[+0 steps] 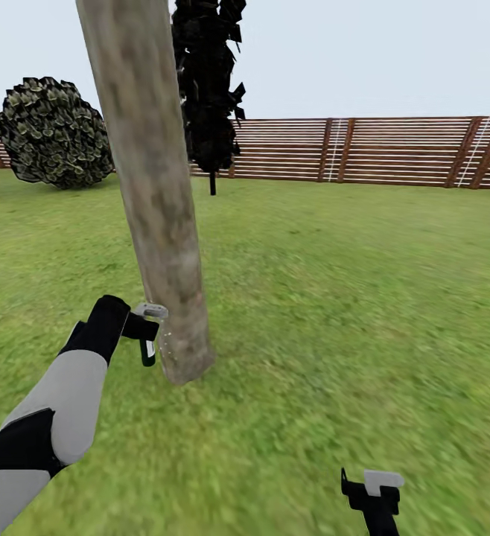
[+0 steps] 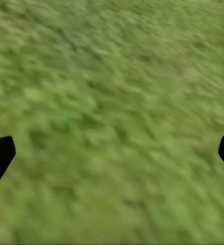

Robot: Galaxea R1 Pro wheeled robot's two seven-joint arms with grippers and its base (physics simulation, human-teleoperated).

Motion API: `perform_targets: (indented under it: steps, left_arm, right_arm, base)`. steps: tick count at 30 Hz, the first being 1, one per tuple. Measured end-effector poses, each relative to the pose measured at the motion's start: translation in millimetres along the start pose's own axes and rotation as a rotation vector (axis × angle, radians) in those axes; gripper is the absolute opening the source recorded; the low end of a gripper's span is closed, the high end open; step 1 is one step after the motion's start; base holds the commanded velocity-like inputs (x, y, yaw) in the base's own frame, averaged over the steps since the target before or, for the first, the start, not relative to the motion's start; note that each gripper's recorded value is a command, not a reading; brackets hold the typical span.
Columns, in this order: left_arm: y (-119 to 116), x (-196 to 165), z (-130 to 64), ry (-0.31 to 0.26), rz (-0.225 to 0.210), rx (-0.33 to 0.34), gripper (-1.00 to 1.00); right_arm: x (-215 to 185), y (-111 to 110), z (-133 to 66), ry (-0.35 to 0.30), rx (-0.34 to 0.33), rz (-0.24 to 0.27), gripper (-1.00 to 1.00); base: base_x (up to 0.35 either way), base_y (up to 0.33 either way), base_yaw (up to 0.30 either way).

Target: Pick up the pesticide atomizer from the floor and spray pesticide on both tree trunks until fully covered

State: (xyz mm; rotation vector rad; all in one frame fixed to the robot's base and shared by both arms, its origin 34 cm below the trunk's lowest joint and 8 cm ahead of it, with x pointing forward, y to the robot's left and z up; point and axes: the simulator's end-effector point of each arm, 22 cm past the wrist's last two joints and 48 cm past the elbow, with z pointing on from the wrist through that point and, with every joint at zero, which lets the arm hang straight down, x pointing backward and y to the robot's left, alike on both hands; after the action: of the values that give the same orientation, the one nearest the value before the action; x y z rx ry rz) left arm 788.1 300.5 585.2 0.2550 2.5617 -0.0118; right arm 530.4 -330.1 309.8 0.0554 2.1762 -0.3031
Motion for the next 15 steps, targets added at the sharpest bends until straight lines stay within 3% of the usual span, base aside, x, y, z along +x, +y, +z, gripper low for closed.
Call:
perform_targets:
  steps: [6,15]
  left_arm:
    - [1.4,1.1,0.5,0.001,-0.002,-0.003,-1.0]
    - [2.4,1.0,0.2,-0.001,-0.007,-0.003,-1.0]
  right_arm:
    - [0.0,0.3,0.0,0.0,0.0,0.0,1.0]
    - [-0.2,1.0,-0.1,0.0,-0.001,0.001,1.0]
  base:
    - [0.0,-0.277,0.042]
    - [0.0,-0.277,0.262]
